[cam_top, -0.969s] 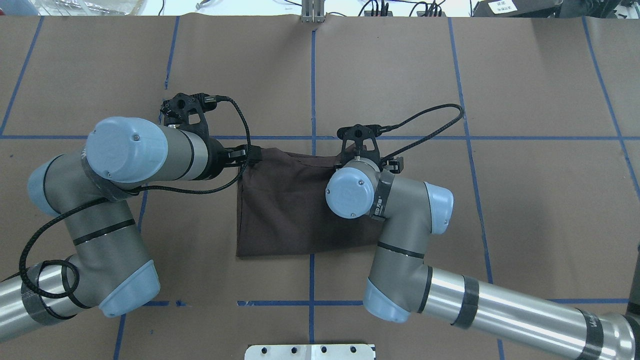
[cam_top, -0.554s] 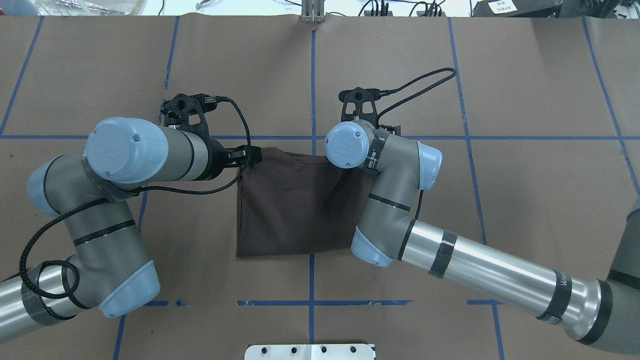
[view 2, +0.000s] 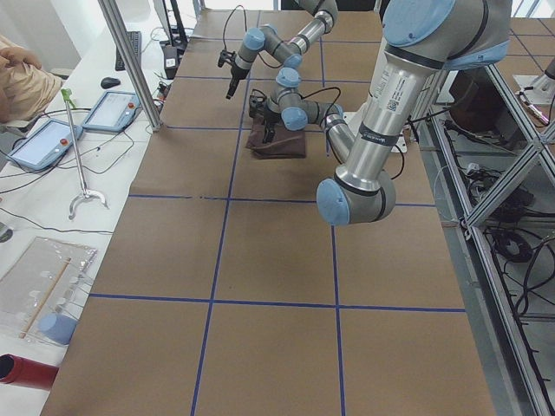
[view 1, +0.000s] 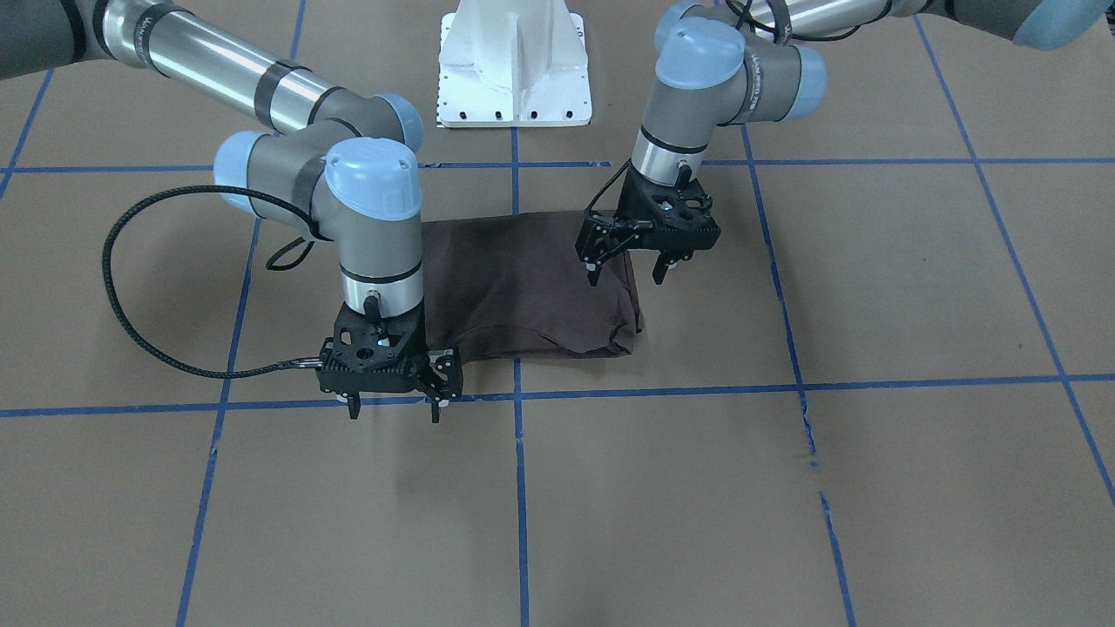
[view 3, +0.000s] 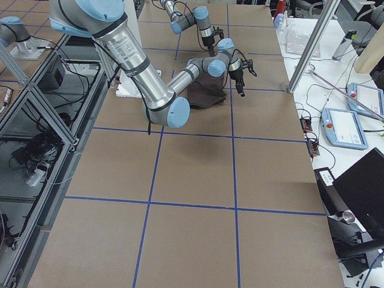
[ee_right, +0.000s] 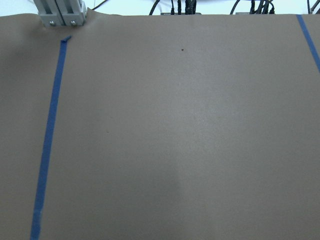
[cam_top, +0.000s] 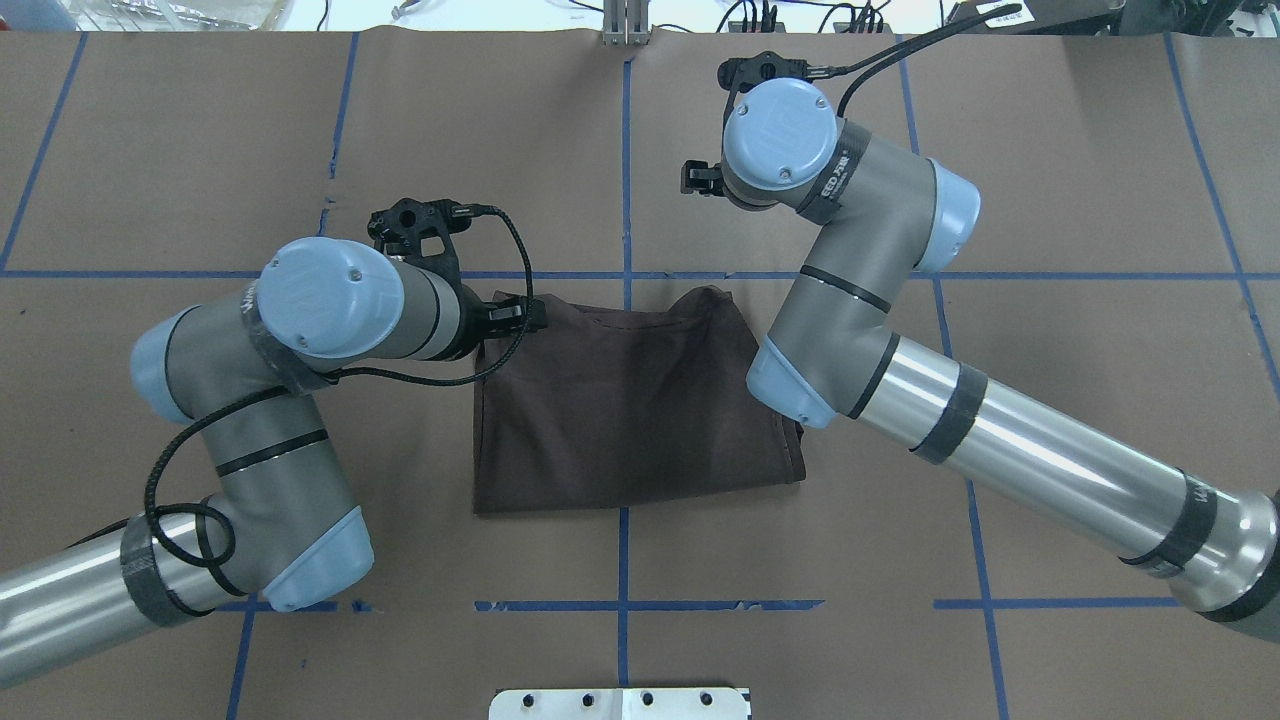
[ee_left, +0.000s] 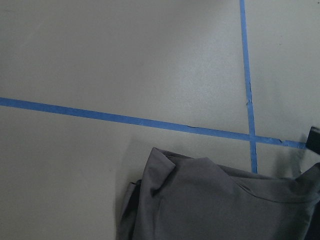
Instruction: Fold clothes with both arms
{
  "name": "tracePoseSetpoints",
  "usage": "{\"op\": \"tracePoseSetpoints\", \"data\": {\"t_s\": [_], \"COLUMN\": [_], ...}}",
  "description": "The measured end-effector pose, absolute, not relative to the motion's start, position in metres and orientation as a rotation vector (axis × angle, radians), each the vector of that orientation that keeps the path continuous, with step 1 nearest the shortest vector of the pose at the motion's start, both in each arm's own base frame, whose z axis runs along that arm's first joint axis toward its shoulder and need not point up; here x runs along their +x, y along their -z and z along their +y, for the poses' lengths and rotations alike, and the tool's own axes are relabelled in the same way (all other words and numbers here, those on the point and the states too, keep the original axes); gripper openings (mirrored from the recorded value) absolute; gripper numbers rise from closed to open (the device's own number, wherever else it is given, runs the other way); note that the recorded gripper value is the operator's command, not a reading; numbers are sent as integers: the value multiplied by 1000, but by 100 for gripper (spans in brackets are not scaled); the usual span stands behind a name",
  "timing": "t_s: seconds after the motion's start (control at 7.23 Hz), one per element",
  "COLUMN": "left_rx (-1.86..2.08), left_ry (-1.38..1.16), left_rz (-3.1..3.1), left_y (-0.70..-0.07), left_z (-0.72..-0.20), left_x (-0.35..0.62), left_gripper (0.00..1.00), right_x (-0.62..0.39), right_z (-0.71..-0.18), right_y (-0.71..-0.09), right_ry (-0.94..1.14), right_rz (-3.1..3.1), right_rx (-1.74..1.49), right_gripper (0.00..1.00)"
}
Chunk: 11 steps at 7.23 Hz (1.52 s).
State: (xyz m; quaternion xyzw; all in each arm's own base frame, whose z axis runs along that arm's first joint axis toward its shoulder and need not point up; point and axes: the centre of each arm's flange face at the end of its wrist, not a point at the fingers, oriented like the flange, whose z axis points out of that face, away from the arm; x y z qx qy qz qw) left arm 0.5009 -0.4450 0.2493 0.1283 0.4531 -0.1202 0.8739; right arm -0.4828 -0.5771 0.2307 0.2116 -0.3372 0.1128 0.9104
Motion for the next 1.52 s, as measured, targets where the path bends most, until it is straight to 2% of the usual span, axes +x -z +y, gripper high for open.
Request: {"op": "tracePoseSetpoints", "data": {"t_s": [0.28,0.83,1.52], "left_rx": [268,327,473], "left_ry": [253,242,145], "left_rz": [890,773,661], "left_y": [-265,-298,-368], "left_z": [-457,-477,-536], "left_x": [528,557,475], "left_gripper": [100,100,100], "right_x": [-445,-434,-439], "right_z": [-554,-546,-544], "right_y": [-208,-214,-226], "right_ry": [-195,-188,-184], "right_rz": [-694,-681,-668], "right_rx": [442,435,426], "right_gripper": [100,100,100]}}
